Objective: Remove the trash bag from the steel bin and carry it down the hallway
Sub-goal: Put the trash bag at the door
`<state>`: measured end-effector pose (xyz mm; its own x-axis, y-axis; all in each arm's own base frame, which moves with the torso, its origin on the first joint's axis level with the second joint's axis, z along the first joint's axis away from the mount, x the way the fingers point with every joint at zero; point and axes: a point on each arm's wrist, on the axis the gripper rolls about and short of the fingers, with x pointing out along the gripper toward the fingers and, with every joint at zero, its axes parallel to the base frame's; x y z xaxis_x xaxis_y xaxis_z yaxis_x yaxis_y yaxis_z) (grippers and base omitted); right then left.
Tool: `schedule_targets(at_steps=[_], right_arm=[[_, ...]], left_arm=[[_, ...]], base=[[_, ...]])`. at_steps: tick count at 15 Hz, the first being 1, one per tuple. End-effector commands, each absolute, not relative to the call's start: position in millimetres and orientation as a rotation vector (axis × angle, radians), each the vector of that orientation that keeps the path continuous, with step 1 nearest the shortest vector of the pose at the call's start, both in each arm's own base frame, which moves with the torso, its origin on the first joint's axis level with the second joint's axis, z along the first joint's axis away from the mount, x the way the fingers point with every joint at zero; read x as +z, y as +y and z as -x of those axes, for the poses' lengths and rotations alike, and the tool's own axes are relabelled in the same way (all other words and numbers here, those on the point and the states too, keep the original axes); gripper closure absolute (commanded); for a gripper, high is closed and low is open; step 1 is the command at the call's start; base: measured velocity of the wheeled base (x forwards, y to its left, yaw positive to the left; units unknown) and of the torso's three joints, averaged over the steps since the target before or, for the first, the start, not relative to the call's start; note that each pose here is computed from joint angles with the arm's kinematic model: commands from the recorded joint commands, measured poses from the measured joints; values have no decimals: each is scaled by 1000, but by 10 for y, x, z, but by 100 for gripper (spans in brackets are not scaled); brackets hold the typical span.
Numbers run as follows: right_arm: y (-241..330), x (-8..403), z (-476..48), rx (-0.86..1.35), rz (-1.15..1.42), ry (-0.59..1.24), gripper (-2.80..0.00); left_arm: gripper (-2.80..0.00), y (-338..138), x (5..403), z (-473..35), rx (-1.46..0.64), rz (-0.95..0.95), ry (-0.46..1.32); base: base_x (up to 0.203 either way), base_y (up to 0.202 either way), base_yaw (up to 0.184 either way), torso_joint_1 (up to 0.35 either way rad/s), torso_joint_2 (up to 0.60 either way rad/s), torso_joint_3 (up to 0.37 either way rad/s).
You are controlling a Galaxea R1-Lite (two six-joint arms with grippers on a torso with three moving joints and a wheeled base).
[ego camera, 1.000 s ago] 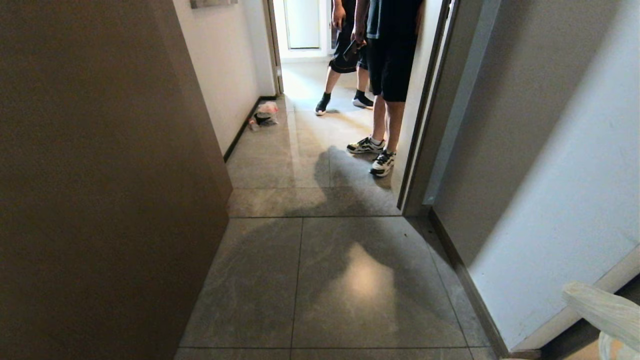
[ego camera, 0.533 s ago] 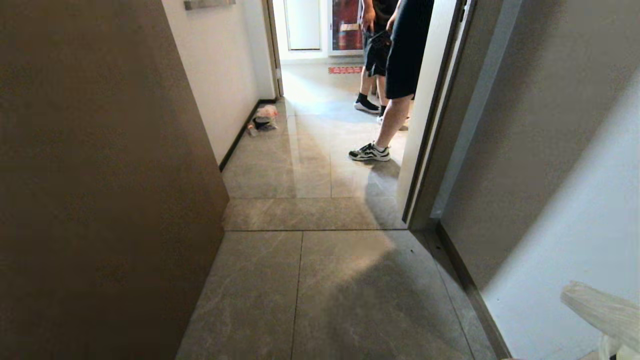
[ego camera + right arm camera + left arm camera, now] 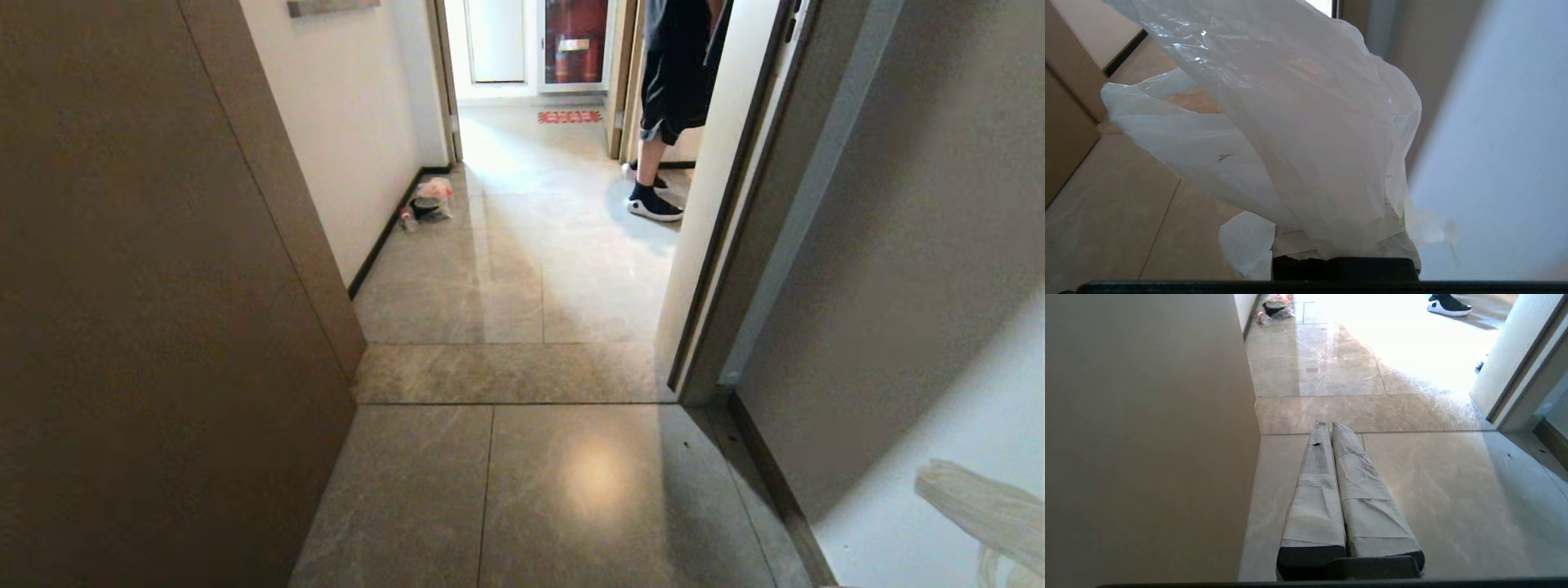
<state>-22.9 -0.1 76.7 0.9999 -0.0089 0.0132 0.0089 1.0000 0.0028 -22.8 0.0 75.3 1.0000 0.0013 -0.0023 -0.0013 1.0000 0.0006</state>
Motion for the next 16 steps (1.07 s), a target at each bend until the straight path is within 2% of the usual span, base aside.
schedule_targets(at_steps=[1,16], right_arm=[[-1,758,259,-9,-3,-52,0],[-1,758,259,-9,-2,-52,0]], left_arm=[[0,0,753,229,2,-2,0],[0,0,753,228,0,-2,2]], base=[[194,0,1,0,5,-2],[193,0,2,2,2,2]])
